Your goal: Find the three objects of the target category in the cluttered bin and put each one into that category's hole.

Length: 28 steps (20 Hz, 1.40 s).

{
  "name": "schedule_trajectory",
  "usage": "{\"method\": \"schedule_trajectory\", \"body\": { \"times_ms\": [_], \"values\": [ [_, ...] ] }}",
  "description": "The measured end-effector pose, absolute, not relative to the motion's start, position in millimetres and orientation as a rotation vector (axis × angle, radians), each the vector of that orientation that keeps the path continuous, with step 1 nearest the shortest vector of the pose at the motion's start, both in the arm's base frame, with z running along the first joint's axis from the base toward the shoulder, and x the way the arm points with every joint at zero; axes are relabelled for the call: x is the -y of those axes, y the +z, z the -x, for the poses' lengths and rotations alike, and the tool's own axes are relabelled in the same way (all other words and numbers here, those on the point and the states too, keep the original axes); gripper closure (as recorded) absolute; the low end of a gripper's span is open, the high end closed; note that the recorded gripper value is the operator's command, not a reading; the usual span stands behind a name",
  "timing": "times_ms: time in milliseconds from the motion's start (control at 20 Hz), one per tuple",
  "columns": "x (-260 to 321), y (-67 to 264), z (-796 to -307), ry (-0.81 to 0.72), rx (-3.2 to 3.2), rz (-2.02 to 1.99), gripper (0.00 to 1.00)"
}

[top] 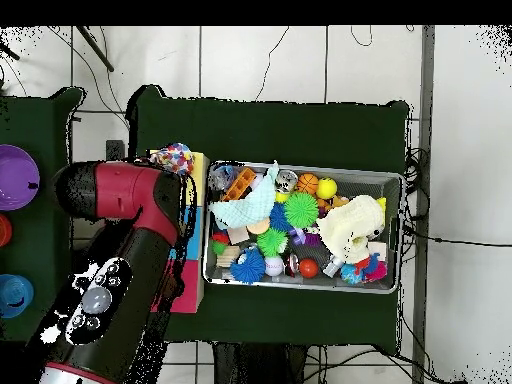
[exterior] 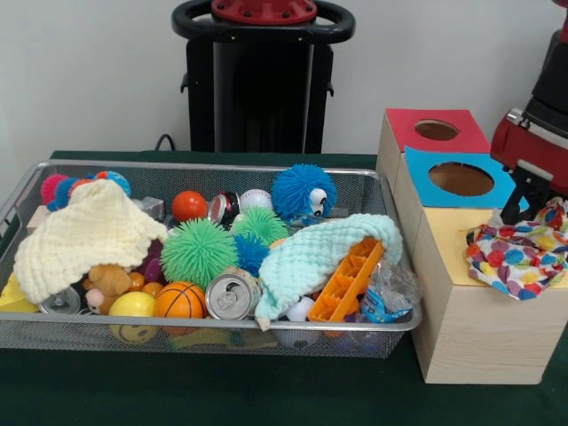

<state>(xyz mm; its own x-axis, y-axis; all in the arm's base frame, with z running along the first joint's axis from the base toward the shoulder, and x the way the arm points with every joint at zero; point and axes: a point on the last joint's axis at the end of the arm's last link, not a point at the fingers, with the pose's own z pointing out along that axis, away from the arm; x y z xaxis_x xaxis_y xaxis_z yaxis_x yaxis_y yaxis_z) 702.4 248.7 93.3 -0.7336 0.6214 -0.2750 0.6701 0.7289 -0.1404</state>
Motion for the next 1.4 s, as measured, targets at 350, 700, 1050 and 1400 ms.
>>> {"method": "schedule_trajectory", "body": {
  "times_ms": [350,700,1050,1400],
  "values": [
    [-240.9,90.7,-708.1,-0.329,-2.689,-1.023,1.0],
    [-230.2,87.8,-715.0,-0.315,-2.652,-1.02,1.0],
    [-223.9,87.8,-719.3,-0.307,-2.632,-1.02,1.0],
    [-219.4,87.8,-721.6,-0.305,-2.624,-1.025,1.0]
  ]
}}
